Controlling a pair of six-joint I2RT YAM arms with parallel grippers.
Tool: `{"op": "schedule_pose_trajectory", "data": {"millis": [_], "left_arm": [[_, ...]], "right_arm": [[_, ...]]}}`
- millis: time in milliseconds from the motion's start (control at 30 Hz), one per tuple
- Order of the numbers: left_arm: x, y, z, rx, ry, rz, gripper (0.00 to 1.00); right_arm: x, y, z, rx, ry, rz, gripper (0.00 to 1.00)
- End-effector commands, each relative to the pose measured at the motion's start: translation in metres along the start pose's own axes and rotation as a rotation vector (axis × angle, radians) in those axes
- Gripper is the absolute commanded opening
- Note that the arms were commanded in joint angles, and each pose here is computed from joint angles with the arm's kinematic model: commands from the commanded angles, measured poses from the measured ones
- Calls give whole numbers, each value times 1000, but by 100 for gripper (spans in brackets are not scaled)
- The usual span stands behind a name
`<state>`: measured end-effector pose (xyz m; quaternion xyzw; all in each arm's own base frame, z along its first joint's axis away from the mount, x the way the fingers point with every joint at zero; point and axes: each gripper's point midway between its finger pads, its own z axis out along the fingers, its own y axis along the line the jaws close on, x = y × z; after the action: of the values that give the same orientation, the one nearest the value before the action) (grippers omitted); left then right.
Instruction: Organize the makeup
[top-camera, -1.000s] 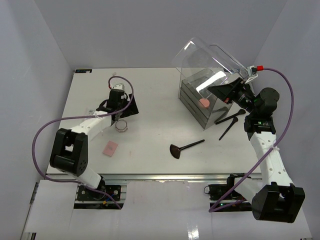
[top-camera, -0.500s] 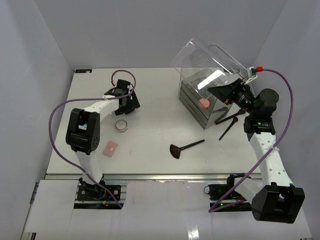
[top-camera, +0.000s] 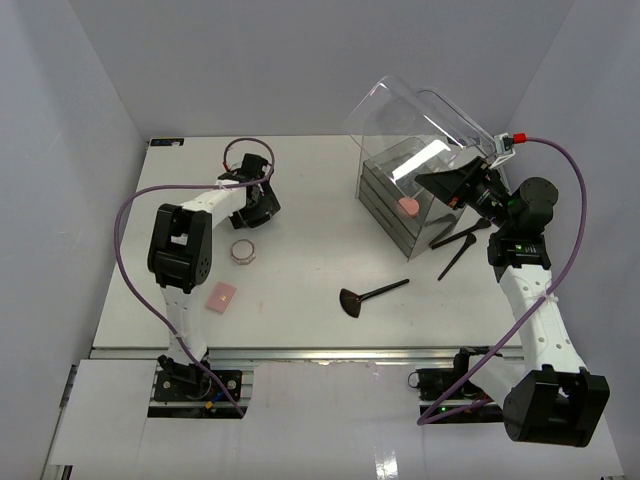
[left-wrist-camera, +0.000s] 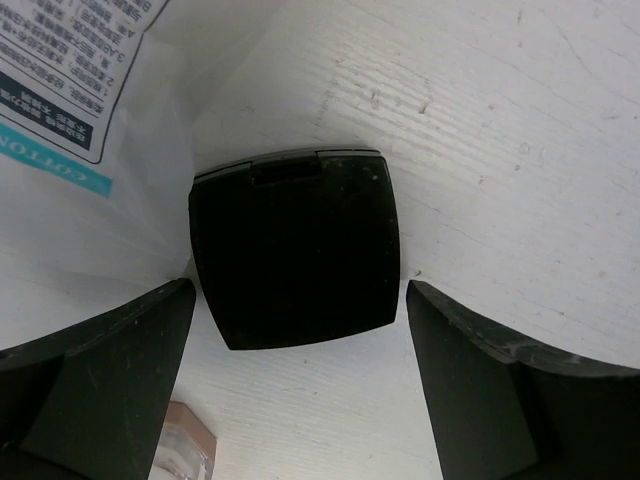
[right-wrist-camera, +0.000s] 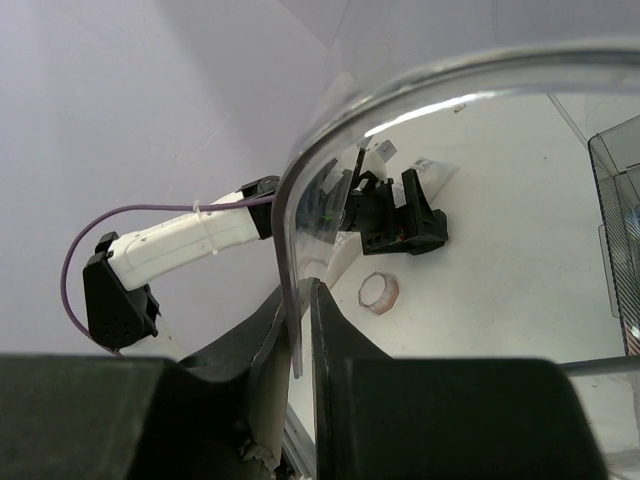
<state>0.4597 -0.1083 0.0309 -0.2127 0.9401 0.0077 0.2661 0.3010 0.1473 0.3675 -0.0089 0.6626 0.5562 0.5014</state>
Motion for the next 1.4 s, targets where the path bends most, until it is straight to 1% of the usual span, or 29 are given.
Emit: {"op": "schedule_pose_trajectory", "data": {"millis": [0, 33, 100, 167, 233, 267, 300, 367, 500, 567, 600, 667, 733, 800, 900, 1000, 1133, 1200, 1300, 1367], "left_arm": [[-11, 1, -2, -29, -22, -28, 93], [-12, 1, -1, -29, -22, -28, 88], [-12, 1, -1, -30, -25, -28, 74], [-11, -1, -2, -23, -19, -23, 69], [-11, -3, -5, -5, -15, -20, 60], [-10, -4, -6, 6, -13, -17, 53], [-12, -6, -10, 18, -14, -17, 52], [-10, -17, -21, 95, -10, -7, 39], [-15, -40, -62, 243, -74, 55, 28], [-6, -56, -79, 347, -95, 93, 21], [-4, -63, -91, 403, -115, 117, 20], [-5, -85, -128, 565, -198, 157, 19], [13, -99, -150, 706, -209, 200, 18], [10, -119, -186, 858, -321, 235, 18], [29, -143, -221, 1011, -422, 316, 18], [42, -161, -242, 1126, -482, 356, 15], [53, -187, -269, 1297, -587, 368, 14], [59, -201, -267, 1345, -614, 370, 14], [59, -221, -282, 1410, -689, 360, 14], [61, -237, -287, 1432, -714, 361, 15]], "right_arm": [[-6, 29, -5, -93, -18, -84, 16], [-6, 30, -5, -93, -19, -84, 16], [-6, 30, -5, -93, -19, -85, 16], [-5, 30, -5, -94, -17, -84, 16], [-5, 30, -5, -94, -19, -85, 16], [-5, 30, -6, -94, -19, -84, 16], [-5, 31, -6, -94, -20, -85, 16], [-5, 31, -6, -94, -19, -86, 16], [-5, 32, -6, -96, -19, -90, 16], [-5, 33, -7, -98, -20, -94, 16], [-5, 33, -7, -98, -21, -94, 16], [-6, 33, -7, -99, -21, -95, 16], [-6, 33, -7, -97, -23, -95, 16], [-6, 33, -7, -98, -23, -96, 16], [-7, 35, -7, -101, -26, -99, 16], [-8, 36, -8, -102, -26, -101, 16], [-10, 41, -8, -110, -28, -101, 16], [-12, 45, -8, -118, -28, -101, 16], [-15, 50, -8, -130, -29, -102, 16], [-15, 51, -8, -133, -29, -97, 16]]}}
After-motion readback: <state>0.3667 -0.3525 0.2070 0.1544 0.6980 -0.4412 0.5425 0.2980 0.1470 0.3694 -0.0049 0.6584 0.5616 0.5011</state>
